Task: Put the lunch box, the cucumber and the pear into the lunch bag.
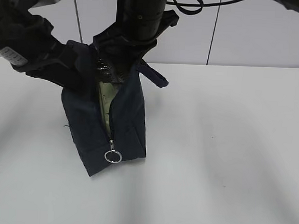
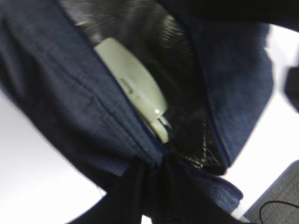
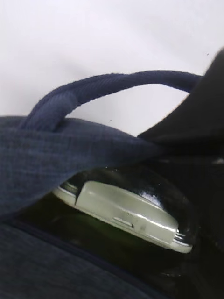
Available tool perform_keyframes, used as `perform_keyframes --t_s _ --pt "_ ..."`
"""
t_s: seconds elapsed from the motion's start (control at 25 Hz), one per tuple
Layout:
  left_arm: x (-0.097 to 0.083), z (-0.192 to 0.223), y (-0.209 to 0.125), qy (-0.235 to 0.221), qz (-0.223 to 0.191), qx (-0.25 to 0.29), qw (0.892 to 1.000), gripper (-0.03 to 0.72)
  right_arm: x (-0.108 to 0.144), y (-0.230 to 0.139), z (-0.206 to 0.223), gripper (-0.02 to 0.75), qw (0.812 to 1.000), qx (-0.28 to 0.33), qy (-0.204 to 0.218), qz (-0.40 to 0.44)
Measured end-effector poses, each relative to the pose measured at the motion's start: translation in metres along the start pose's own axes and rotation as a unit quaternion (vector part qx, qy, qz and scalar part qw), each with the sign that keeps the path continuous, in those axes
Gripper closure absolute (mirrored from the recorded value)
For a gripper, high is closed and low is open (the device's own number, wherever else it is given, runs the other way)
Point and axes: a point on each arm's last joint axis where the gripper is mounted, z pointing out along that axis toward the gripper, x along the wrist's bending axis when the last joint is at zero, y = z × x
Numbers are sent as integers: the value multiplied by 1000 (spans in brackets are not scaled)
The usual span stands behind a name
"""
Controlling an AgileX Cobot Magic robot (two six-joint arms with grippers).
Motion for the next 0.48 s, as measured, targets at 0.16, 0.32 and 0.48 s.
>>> perform_keyframes --t_s 0.16,0.32,0.48 --pt "-16 2 0 -17 17 3 1000 666 -3 0 0 734 1000 0 -15 -7" --pt "-21 0 0 -21 15 -6 1000 666 -15 0 1 734 1000 1 -20 4" --pt "-21 0 1 -19 10 -13 1000 666 -39 -2 4 734 999 5 -2 33"
